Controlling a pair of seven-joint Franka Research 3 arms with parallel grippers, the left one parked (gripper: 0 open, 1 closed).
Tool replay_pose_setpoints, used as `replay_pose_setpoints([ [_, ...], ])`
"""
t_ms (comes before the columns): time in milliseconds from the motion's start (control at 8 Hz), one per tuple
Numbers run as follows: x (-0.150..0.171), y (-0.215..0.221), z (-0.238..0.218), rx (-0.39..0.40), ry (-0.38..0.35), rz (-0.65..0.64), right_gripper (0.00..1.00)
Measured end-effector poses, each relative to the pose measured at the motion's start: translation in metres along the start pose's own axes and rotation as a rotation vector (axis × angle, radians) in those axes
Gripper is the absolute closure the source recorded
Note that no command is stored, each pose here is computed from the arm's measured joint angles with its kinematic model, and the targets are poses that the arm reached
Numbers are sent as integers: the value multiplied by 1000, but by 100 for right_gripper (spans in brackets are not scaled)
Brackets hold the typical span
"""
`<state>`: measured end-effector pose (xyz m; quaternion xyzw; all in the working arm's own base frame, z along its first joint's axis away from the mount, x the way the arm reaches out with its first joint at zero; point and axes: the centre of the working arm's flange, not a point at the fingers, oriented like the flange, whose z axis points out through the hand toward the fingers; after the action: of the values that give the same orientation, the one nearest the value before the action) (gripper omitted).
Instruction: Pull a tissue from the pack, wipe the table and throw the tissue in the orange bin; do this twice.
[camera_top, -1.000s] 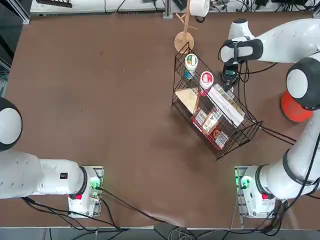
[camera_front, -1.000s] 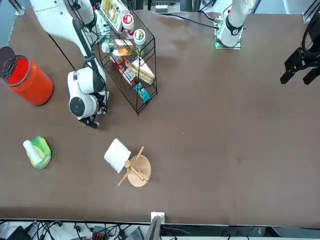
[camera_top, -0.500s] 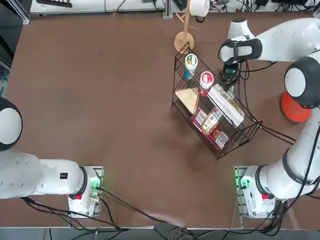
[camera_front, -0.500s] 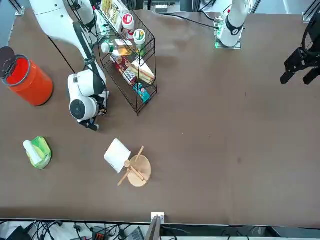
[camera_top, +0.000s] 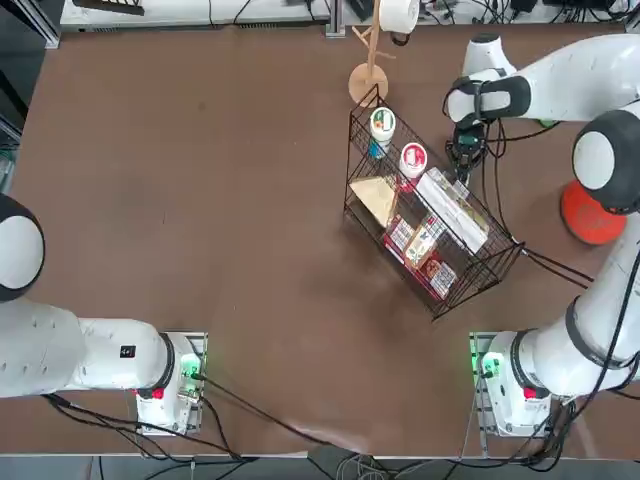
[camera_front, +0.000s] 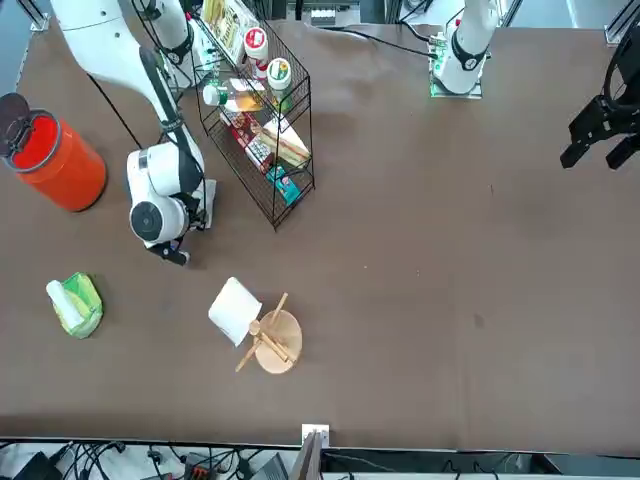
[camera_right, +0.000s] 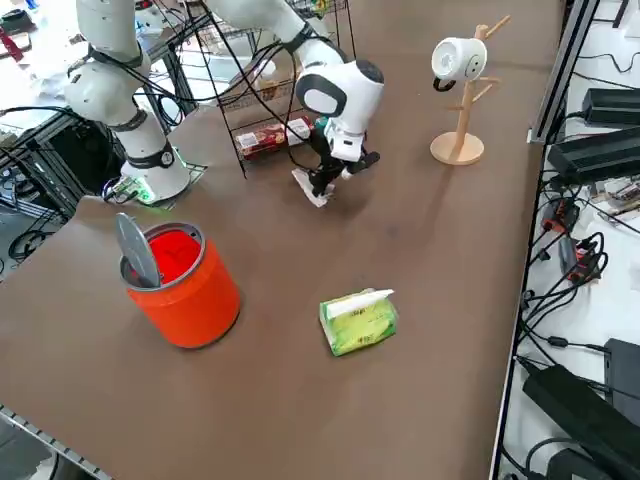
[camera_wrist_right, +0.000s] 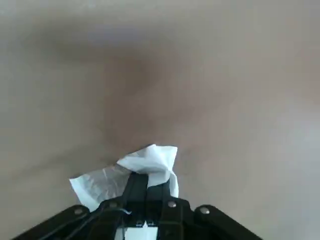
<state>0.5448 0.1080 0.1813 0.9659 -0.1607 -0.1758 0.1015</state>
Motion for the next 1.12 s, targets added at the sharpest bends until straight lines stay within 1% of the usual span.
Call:
replay_pose_setpoints([
  [375, 4, 14, 4, -43, -14, -6, 99],
  [625, 6, 18, 2, -54, -17, -5, 99],
  [875, 8, 19, -18, -77, -44, 0, 99],
  [1125, 11, 22, -58, -103, -75, 10, 99],
])
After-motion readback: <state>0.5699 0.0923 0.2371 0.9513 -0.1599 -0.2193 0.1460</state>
